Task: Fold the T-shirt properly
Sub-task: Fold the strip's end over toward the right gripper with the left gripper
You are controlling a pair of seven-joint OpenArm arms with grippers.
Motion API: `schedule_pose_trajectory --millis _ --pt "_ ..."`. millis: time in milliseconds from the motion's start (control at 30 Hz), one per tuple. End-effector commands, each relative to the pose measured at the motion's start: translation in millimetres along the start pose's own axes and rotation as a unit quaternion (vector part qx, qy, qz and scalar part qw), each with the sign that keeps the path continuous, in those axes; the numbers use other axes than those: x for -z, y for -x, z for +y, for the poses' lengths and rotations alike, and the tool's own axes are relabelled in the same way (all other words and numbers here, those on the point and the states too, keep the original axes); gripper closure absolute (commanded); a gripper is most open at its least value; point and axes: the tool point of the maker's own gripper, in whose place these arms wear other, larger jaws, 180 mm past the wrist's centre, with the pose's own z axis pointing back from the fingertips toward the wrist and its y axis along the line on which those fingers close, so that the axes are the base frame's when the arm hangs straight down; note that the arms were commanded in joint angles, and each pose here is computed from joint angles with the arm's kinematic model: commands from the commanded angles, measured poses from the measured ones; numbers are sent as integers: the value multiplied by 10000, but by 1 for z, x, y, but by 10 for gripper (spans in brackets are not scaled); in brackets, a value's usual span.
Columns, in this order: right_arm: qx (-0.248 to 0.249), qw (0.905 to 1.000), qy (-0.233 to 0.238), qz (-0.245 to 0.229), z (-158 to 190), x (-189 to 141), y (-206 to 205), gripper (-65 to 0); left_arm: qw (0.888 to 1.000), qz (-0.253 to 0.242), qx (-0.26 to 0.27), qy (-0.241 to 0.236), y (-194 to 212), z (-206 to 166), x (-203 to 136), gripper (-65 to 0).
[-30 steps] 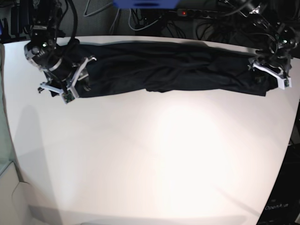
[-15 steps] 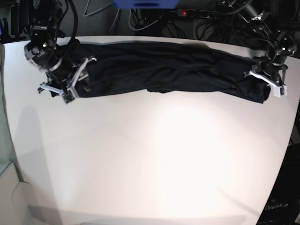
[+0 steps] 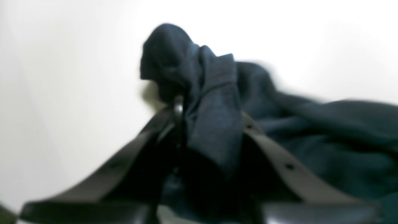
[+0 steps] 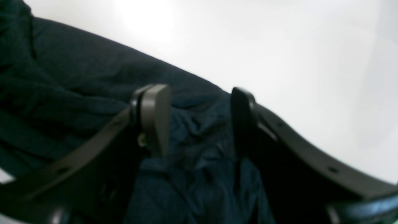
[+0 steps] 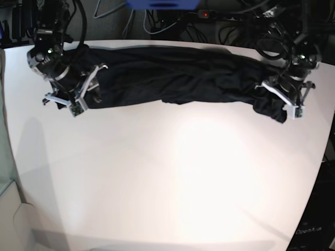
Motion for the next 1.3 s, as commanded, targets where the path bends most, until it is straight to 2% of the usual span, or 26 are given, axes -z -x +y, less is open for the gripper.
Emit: schedule_pose_trajectory --millis 0,200,433,633,733,1033,1167,1267 --pt "-36 9997 18 -246 -3 -3 -13 -321 9994 -275 203 67 -21 -8 -5 0" --pt "-68 9994 99 -330 -10 -2 -20 -321 9923 -370 1031 581 -49 -63 -15 0" --pt "-200 9987 261 -380 -26 -5 -27 -321 9784 -113 1557 1353 -29 -125 -22 0" --pt "-66 9960 736 -499 -62 -13 -35 -321 9586 -37 1906 2113 -14 -183 -30 0" --pt "-181 9941 967 -453 -83 -20 -35 -323 9485 -102 2026 2433 -14 -209 -34 0" --pt "-304 9936 1028 -355 -90 -25 -30 -322 9127 -345 2481 3229 -18 -275 -53 0" --pt "-310 9936 1031 -353 -91 -25 -30 -322 9008 -461 2562 3476 -23 -298 -59 0" --pt "-403 9929 1071 -318 -96 -27 -30 -322 8963 -542 2567 3575 -28 -312 -64 0"
